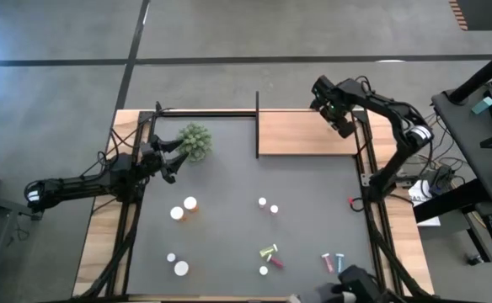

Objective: Pick and place medicine bottles onto shelf by color
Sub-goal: Put the top right yellow pill bottle on the shelf

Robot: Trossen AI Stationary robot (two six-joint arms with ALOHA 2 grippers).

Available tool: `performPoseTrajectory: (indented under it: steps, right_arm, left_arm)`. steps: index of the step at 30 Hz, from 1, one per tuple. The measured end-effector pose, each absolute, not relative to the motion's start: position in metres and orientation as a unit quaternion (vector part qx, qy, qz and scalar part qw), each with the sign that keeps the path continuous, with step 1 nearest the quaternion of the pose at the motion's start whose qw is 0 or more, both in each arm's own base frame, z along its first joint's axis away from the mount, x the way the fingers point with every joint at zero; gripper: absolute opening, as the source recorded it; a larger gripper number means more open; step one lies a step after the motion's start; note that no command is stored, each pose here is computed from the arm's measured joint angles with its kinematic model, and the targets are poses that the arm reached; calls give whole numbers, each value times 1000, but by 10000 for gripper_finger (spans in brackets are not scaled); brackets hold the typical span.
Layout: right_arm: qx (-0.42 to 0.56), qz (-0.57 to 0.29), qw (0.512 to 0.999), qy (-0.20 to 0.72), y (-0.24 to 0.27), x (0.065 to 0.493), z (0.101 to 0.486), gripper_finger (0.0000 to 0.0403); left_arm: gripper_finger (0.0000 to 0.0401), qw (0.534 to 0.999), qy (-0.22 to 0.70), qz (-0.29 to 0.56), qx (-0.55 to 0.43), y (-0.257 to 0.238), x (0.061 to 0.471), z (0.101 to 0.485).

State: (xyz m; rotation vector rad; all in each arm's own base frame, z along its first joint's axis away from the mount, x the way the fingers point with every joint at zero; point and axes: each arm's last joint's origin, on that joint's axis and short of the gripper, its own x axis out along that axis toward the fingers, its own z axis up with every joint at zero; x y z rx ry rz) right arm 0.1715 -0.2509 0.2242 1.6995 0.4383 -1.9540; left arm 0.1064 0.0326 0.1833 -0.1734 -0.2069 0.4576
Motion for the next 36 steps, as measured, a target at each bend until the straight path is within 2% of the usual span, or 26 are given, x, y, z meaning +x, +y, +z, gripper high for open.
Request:
performPoseTrajectory:
  steps: [15, 36]
  right_arm:
    - [637, -735, 213, 87, -260, 162, 225, 125]
    - [598, -772, 212, 42, -266, 158, 225, 123]
  left_arm:
    - [267, 965, -102, 226, -86, 33, 106, 183]
    - [267, 965, -102, 226, -86, 33, 106, 183]
